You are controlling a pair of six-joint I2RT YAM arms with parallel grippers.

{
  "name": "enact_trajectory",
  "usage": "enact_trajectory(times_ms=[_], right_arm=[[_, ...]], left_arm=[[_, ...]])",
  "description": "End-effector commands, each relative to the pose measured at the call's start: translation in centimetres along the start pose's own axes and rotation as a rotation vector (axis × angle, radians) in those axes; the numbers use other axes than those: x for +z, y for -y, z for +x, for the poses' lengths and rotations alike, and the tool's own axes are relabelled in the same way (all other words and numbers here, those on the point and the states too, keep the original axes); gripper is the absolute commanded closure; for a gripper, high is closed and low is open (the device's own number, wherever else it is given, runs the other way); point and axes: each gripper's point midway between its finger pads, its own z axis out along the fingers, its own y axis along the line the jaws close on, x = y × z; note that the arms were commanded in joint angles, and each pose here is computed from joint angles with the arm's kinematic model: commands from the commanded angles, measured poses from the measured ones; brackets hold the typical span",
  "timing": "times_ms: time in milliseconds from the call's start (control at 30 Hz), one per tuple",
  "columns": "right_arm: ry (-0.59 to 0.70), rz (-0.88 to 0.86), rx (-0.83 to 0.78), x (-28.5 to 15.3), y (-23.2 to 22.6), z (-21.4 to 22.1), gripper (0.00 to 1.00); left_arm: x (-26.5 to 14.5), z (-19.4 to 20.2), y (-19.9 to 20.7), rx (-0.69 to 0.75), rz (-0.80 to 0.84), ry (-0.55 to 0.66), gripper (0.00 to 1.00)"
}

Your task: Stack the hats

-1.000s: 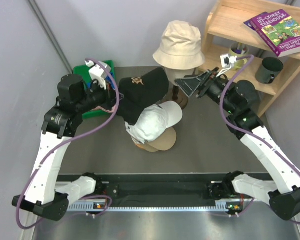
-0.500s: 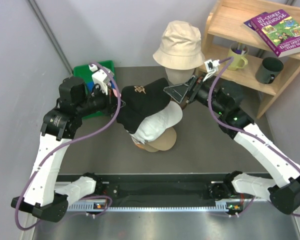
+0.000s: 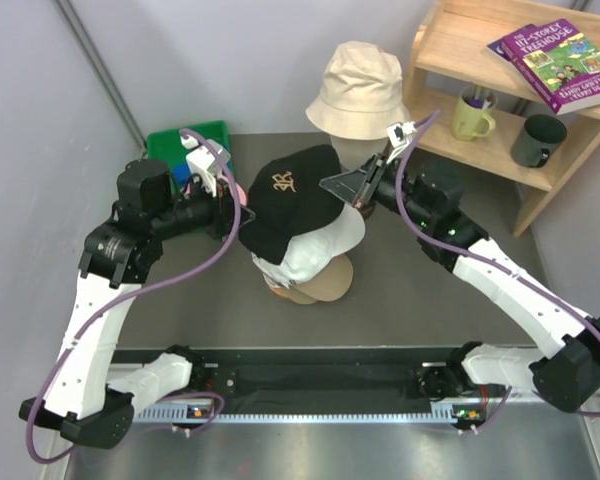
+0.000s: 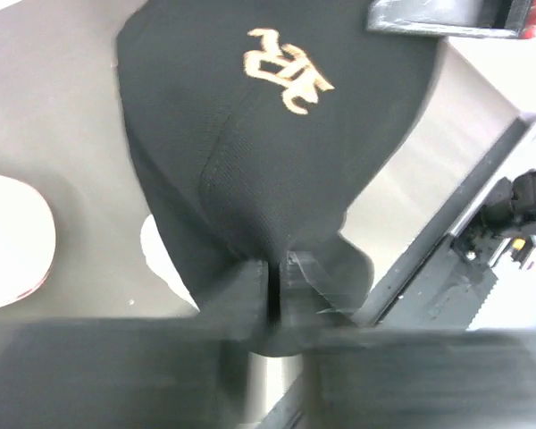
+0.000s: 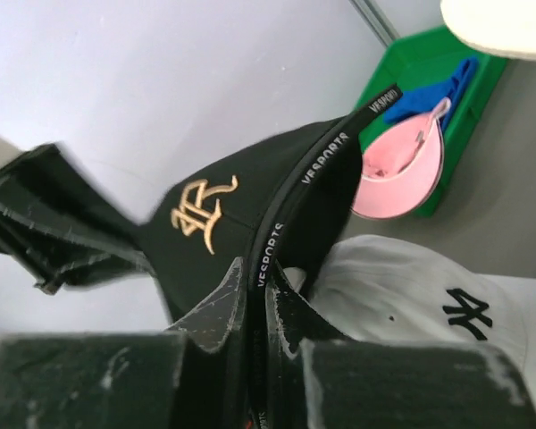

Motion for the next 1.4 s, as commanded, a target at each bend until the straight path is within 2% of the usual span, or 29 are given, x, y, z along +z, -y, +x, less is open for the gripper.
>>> enact_trajectory(times_ms=[0, 67, 133, 167, 233, 267, 400, 567, 733, 867, 900, 1100, 1367], right_arm=[[0.057, -0.086, -0.013, -0.8, -3.0, -1.5, 1.0], [0.132, -0.071, 0.005, -2.2, -3.7, -3.0, 1.0], [0.172, -0.042, 0.029, -3.3, -3.5, -3.3, 1.0], [0.232, -0.031, 0.031, -4.6, -4.0, -4.5, 1.0], [0.269, -0.021, 0.048, -5.5, -4.1, -4.9, 1.0], [0.296, -0.024, 0.056, -6.2, -4.5, -5.4, 1.0], [0.359, -0.089, 0.173, -7.0, -5.4, -5.8, 1.0], [0.38, -0.147, 0.201, -5.7, -7.2, -5.7, 1.0], [0.362, -0.241, 0.241, -3.5, -9.0, -4.0, 1.0], [0.323, -0.216, 0.26, -1.6, -7.1, -1.2, 1.0], [0.304, -0.205, 0.3, -1.5, -6.0, 0.1, 1.0], [0.265, -0.118, 0.294, -2.0, -2.3, 3.5, 1.0], [0.287, 0.005, 0.295, -3.4, 1.6, 4.3, 1.0]], left_arm=[[-0.6, -2.3, -1.3, -0.002, -0.104, 0.085, 0.4], [-1.4, -3.4, -3.2, -0.009, -0.235, 0.126, 0.1], [-2.4, -4.6, -4.8, -0.025, -0.347, 0.17, 0.01], [-3.8, -5.6, -6.8, -0.033, -0.483, 0.212, 0.01], [-5.1, -6.8, -8.4, -0.049, -0.598, 0.268, 0.01], [-6.3, -7.2, -9.9, -0.071, -0.707, 0.305, 0.01], [-8.3, -9.0, -12.1, -0.153, -0.874, 0.426, 0.01], [-9.2, -10.9, -12.9, -0.224, -0.929, 0.554, 0.01], [-9.4, -11.6, -12.9, -0.228, -0.93, 0.591, 0.01], [-9.8, -11.7, -13.0, -0.209, -0.948, 0.586, 0.01], [-9.8, -11.6, -13.1, -0.207, -0.952, 0.578, 0.01], [-10.5, -11.1, -13.3, -0.198, -0.983, 0.573, 0.01], [-10.0, -10.4, -13.5, -0.199, -0.987, 0.547, 0.01]])
